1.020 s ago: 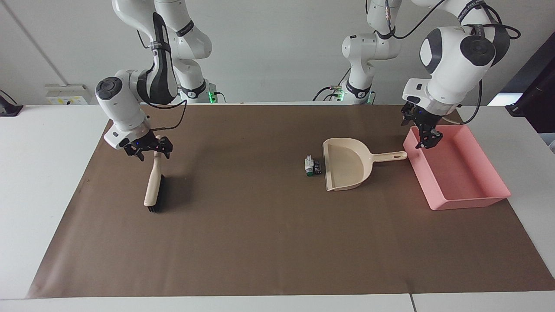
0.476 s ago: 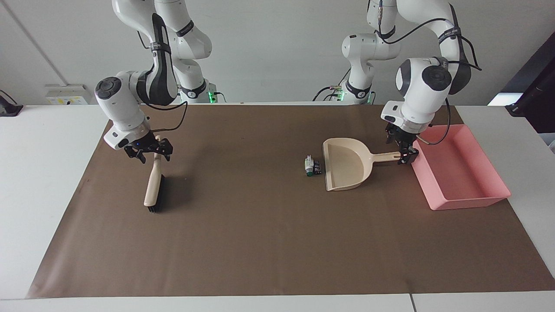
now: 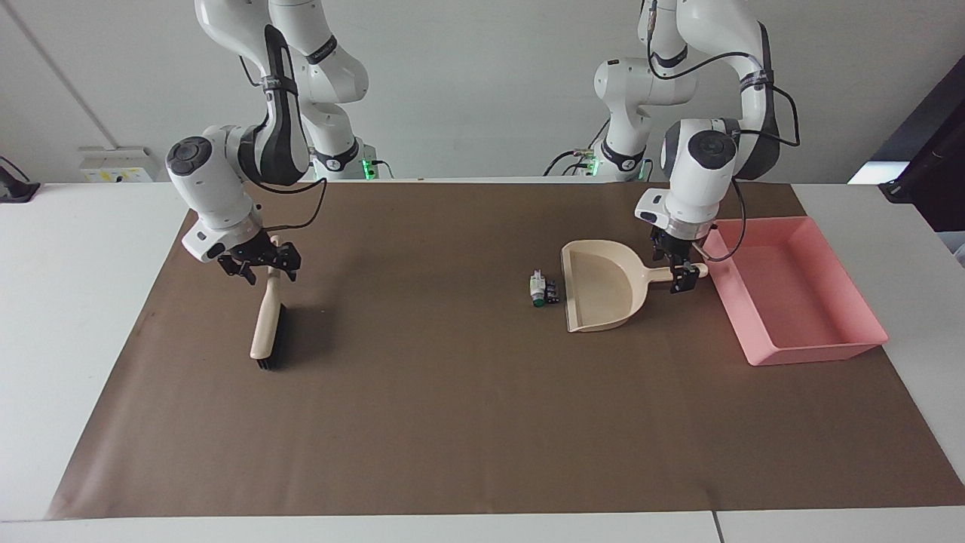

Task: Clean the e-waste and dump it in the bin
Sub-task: 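Grasp the dustpan handle with the left gripper while the right gripper grasps the brush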

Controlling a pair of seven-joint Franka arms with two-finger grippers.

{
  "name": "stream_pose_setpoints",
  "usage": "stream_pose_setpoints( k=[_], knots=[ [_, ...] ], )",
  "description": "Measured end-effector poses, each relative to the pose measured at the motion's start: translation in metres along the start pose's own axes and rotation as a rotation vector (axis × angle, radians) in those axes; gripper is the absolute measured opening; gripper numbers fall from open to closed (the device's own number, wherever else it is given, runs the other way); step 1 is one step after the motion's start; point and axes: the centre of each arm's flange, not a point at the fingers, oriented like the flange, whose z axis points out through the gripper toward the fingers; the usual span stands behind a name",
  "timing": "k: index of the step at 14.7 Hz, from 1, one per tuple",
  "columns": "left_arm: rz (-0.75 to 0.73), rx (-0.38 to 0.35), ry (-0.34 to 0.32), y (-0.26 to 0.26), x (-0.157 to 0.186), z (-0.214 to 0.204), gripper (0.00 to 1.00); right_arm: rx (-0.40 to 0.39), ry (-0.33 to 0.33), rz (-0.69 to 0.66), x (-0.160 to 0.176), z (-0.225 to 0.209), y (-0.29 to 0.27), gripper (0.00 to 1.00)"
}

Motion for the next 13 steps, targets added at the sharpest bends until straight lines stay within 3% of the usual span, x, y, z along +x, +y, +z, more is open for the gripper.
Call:
stream_pose_setpoints(
  k=[2,3,4,6,8,13],
  knots=[
    [0.004,-0.003,0.0,0.0049,0.0,0.0075,0.93,0.0,-0.001,0.0,-0.0002,0.0004,0.0,0.74],
    [0.005,-0.004,-0.001,0.0062,-0.0001,0.0093,0.92,0.0,-0.001,0.0,-0.0002,0.0005,-0.0001,0.74],
    [0.006,-0.005,-0.003,0.0068,-0.0002,0.0099,0.92,0.0,-0.001,0.0,-0.0002,0.0005,-0.0002,0.66],
    [0.015,0.0,-0.013,0.0069,-0.0005,0.0099,0.91,0.001,-0.003,0.015,-0.0003,0.0008,-0.0009,0.41],
    [0.01,0.001,-0.017,0.0077,-0.0005,0.0113,0.89,0.002,-0.01,0.04,0.0001,0.0001,-0.0029,0.25],
    [0.011,0.008,-0.015,0.0105,0.006,0.0121,0.85,0.004,-0.02,0.051,0.0052,-0.0074,-0.0074,0.25]
  ],
)
